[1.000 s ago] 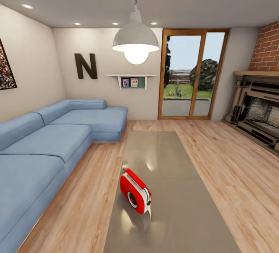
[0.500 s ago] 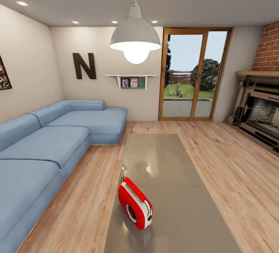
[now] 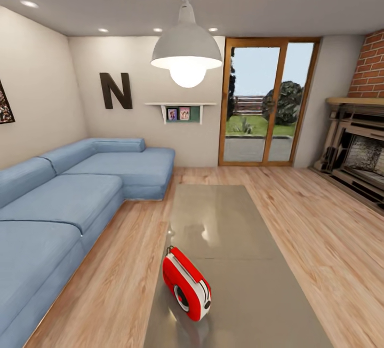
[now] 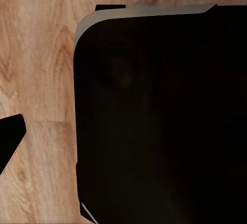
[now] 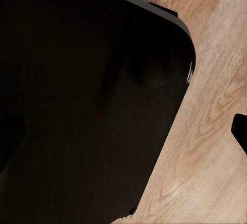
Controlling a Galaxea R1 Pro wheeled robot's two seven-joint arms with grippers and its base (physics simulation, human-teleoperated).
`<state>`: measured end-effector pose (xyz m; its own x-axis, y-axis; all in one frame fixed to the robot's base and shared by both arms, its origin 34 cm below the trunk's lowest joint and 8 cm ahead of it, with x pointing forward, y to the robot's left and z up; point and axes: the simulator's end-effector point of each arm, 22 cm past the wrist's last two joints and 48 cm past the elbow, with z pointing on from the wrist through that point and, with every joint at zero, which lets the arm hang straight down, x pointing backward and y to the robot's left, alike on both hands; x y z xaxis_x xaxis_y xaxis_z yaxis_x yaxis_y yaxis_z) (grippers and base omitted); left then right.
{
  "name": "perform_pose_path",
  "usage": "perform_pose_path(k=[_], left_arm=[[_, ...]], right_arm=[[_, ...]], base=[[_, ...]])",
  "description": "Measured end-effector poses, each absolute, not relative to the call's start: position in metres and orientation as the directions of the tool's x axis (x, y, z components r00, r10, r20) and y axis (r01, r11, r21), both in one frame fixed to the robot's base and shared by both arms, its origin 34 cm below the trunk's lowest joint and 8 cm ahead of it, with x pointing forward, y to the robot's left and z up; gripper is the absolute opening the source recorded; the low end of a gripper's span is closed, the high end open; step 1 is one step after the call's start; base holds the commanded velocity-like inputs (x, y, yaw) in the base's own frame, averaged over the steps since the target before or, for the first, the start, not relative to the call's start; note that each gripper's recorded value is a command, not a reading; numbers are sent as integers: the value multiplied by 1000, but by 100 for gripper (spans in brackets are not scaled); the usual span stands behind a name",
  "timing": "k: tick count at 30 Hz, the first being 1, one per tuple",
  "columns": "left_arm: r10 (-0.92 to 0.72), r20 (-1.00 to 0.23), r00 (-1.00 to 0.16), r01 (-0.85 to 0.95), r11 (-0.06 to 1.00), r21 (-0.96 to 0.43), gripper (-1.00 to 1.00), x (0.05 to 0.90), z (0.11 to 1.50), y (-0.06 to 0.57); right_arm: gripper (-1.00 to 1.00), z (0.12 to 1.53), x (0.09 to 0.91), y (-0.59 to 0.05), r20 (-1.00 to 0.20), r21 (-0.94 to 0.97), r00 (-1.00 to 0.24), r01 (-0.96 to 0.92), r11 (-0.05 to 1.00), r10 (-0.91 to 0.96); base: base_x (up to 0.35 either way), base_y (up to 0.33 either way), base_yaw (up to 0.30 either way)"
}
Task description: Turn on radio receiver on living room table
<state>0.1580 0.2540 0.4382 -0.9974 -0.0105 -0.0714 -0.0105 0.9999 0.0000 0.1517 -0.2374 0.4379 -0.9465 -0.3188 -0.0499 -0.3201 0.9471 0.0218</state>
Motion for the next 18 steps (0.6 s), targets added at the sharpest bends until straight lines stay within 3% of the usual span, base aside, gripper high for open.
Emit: perform_pose_path(k=[4, 18], left_arm=[[-10, -71, -997, -10, 1000, 0, 100, 158, 438, 254], [-9, -71, -997, -9, 1000, 1, 100, 158, 438, 253]], right_arm=[[100, 438, 152, -237, -50, 22, -946, -320, 947, -319], [100, 438, 152, -237, -50, 22, -947, -320, 947, -319]], base=[[153, 35, 0], [7, 2, 0]])
